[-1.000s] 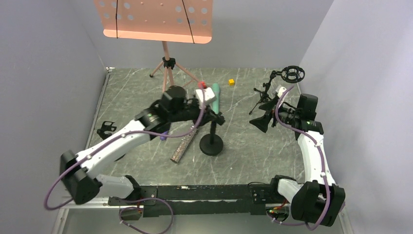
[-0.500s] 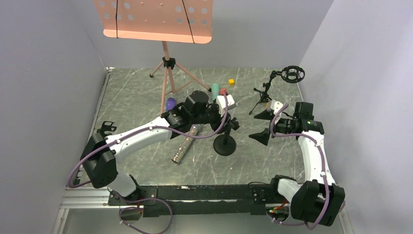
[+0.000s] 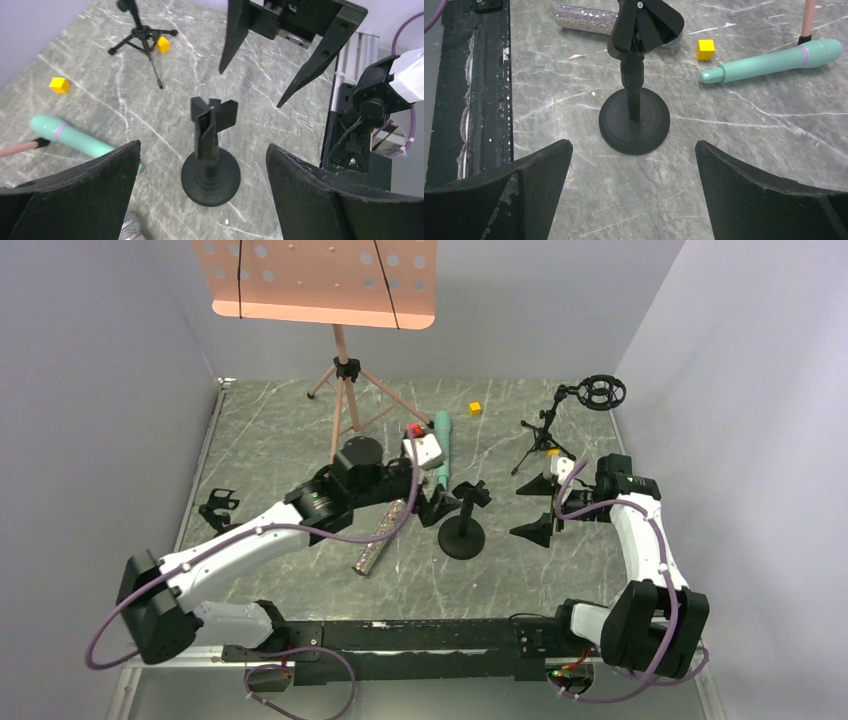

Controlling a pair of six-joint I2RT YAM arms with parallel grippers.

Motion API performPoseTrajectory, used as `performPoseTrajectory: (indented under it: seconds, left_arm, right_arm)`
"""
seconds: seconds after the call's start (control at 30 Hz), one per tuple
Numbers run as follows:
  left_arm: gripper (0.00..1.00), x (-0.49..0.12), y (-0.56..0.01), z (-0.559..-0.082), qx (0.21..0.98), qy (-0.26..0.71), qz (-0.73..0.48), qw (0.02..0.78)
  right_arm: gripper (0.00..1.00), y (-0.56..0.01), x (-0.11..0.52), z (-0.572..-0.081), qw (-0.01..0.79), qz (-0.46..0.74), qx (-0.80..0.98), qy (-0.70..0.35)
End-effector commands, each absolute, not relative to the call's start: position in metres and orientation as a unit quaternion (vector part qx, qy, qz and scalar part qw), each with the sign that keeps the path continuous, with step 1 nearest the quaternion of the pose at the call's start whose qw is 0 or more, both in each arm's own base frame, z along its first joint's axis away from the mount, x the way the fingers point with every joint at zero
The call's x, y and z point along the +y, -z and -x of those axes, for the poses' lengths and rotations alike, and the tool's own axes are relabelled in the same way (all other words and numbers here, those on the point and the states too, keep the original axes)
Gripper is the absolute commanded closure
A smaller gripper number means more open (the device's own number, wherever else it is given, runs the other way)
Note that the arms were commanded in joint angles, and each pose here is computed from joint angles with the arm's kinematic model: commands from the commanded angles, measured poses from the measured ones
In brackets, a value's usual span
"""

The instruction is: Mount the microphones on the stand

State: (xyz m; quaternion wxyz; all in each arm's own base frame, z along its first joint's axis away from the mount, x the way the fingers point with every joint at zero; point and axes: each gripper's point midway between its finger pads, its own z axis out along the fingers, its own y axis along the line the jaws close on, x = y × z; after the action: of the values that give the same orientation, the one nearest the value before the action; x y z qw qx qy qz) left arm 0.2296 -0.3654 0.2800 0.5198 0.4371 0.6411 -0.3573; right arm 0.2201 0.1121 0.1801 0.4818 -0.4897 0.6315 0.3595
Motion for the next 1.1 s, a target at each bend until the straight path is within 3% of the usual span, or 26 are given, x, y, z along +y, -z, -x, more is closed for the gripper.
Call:
performPoseTrajectory:
  seconds: [0.0,0.2,0.47,0.6,0.73,1.07]
  left_arm:
    - [0.01,-0.331,-0.308,-0.233,0.631,0.377,-0.387,0.557]
    - [0.01,-0.272,-0.298,-0.241,0.651,0.391,-0.320,0.567]
    - [0.01,-0.213,-0.263,-0.273,0.730,0.295,-0.291,0.543]
    - [0.01,-0.217,-0.262,-0.271,0.742,0.295,-0.324,0.507]
    - [0.01,-0.205,-0.256,-0.274,0.741,0.253,-0.341,0.520]
    - [0.01,-0.193,-0.246,-0.275,0.746,0.234,-0.341,0.522]
  right_arm:
    - [0.00,-0.189,0.114,-0.224,0.498,0.514,0.603,-0.353]
    - [0.00,-0.183,0.108,-0.234,0.488,0.523,0.614,-0.334]
    - [0.00,-0.215,0.086,-0.277,0.528,0.509,0.642,-0.225]
    - [0.00,-0.247,0.101,-0.263,0.542,0.512,0.608,-0.273]
    - [0.00,-0.265,0.114,-0.252,0.555,0.507,0.574,-0.325]
    - [0.00,-0.255,0.124,-0.246,0.568,0.485,0.544,-0.382]
